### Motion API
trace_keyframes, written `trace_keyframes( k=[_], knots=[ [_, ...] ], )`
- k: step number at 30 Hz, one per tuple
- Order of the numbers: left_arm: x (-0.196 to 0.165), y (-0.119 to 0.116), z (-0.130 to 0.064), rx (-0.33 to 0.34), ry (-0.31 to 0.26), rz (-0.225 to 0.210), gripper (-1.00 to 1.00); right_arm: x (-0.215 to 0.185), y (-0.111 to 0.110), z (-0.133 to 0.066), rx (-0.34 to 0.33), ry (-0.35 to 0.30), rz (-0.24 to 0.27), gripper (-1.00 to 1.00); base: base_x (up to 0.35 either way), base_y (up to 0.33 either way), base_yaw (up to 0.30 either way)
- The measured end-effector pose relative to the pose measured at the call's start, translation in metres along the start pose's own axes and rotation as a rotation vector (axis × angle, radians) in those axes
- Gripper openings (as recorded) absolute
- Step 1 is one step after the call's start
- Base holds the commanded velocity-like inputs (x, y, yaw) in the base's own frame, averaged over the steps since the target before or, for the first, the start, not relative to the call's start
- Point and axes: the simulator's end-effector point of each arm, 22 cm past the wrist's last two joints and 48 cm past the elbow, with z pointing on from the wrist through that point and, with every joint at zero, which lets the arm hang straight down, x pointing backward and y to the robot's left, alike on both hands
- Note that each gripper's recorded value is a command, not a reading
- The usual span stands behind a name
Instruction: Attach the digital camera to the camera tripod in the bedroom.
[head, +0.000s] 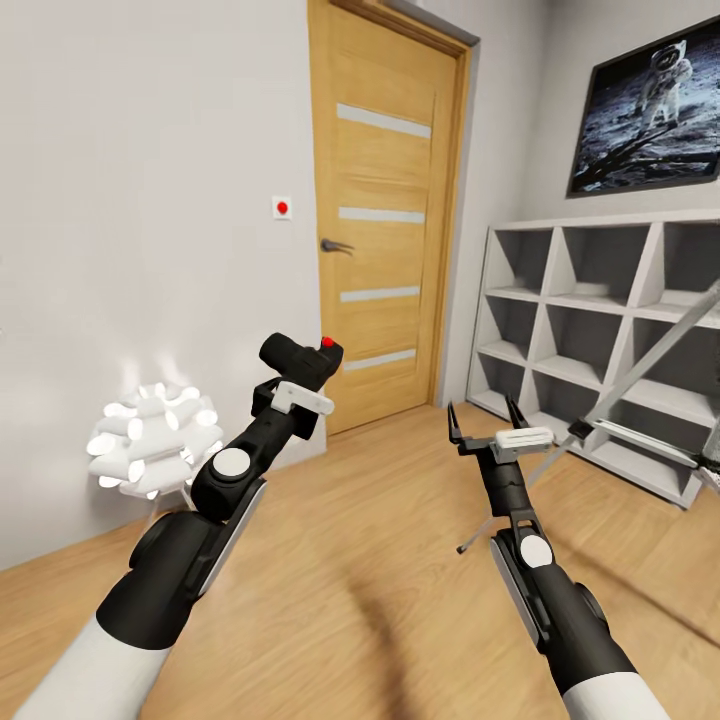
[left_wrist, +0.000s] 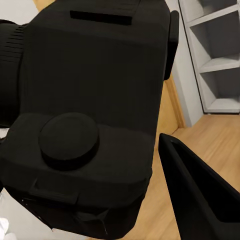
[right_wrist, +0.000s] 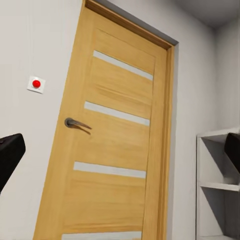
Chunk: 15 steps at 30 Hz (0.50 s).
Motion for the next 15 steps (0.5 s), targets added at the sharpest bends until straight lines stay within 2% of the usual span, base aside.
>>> trace_keyframes(
  k=[15],
  knots=[
    [-0.037,0.009,-0.018,-0.020,-0.055,0.014,-1.00,-0.040,-0.004,0.008,0.004,-0.061,-0.006,1.00,0.000,0.000,0.000]
  ],
)
